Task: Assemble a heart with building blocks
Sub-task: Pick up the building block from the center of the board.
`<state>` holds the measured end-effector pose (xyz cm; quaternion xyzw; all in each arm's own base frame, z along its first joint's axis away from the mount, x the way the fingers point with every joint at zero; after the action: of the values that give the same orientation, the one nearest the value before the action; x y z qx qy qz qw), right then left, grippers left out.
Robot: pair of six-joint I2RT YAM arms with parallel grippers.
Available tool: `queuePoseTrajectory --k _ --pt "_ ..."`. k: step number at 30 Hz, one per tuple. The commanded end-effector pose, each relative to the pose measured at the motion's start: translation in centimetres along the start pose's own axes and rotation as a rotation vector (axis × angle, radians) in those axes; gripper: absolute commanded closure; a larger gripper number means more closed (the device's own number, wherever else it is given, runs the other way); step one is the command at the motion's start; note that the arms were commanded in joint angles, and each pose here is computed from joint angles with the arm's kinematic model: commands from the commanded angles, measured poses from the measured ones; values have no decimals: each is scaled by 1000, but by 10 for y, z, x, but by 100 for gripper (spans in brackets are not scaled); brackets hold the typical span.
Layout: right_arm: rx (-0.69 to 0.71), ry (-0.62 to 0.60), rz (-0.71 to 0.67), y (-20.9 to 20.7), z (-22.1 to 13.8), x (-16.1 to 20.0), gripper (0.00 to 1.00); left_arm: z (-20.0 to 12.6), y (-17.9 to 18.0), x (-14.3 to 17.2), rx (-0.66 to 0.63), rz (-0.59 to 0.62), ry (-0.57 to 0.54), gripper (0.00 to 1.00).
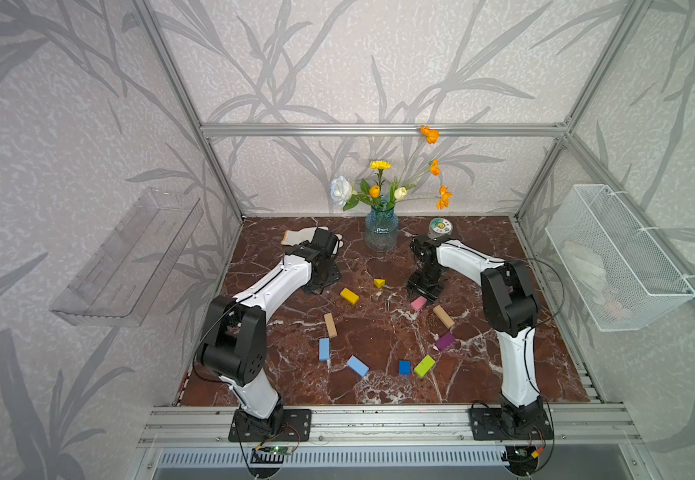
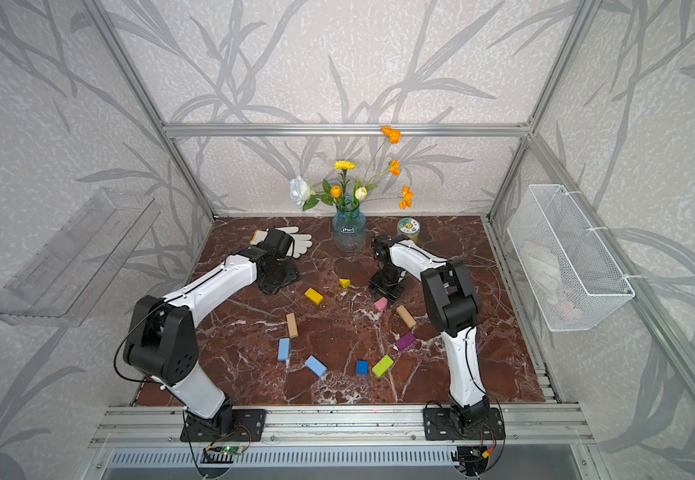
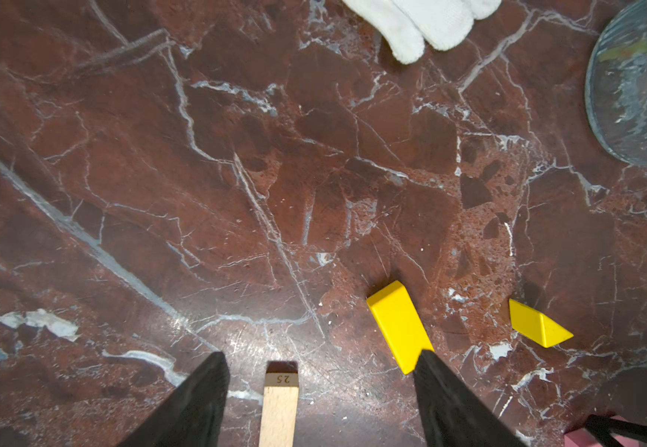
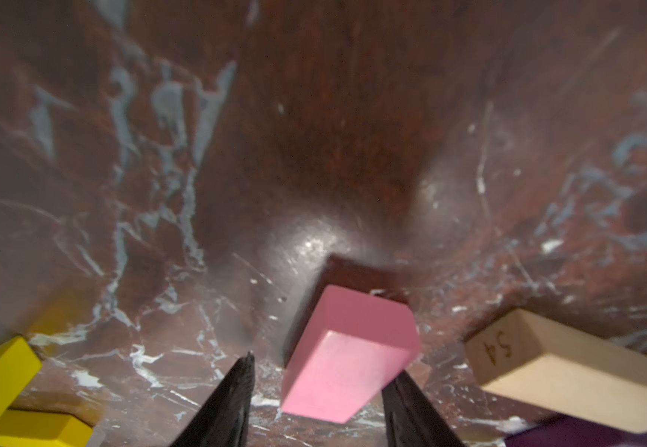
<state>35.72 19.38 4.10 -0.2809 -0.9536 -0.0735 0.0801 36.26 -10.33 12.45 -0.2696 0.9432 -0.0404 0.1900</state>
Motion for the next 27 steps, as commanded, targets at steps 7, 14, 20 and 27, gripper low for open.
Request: queuePoseTrajectory --k 7,14,20,27 --pt "51 -35 27 -12 0 -8 45 -5 19 2 -34 5 -14 23" --pt "77 -63 31 -16 -1 -16 51 -6 24 3 -42 -1 -16 23" --pt "79 -66 30 -20 -1 -21 57 -5 26 5 -44 -9 -14 23" --pt "82 -54 39 -23 6 -18 71 -5 27 6 -50 -11 -16 23"
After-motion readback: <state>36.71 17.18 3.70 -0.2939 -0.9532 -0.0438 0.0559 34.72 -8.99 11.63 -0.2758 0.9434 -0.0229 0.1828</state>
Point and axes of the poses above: each gripper's point midway between its finger pads, its own z axis out along the fingers, its own y axis along the line the jaws close on, x = y × z, the point moved 2 cm from there along -z, back along the fingers, and after that the axes turned 5 degrees about -z, right-handed, at the moved point
